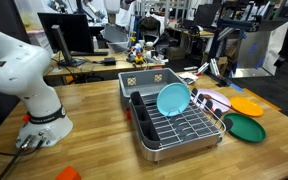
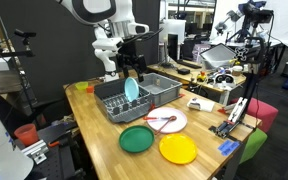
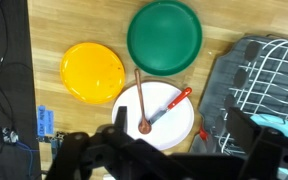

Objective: Move the wooden spoon to the yellow plate

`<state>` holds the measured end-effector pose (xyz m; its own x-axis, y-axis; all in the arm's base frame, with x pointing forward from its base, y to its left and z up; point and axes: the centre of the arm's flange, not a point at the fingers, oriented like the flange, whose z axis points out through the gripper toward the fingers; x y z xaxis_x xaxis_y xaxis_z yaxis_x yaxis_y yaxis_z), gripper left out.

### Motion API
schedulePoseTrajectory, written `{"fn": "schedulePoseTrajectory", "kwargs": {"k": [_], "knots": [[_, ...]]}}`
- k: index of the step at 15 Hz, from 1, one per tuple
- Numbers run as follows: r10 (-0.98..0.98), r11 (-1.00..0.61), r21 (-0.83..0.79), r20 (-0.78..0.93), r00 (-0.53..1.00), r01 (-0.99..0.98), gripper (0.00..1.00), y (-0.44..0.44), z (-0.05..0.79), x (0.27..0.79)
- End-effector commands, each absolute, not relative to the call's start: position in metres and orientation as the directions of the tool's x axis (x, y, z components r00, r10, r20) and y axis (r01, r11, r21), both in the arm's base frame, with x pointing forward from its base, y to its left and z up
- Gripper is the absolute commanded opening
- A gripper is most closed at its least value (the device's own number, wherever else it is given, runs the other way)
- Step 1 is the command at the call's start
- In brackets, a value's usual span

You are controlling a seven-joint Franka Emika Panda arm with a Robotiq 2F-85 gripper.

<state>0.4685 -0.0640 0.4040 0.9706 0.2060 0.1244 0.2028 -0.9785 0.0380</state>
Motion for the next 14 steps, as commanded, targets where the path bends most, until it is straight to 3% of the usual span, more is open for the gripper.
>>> {"fn": "schedulePoseTrajectory", "kwargs": {"k": [1, 14], "knots": [[0.209, -0.978, 0.050, 0.120, 0.971, 0.204, 1.00, -0.061, 0.393, 0.472], [0.202, -0.978, 0.065, 0.095, 0.975, 0.197, 1.00, -0.041, 0.361, 0.493]]}}
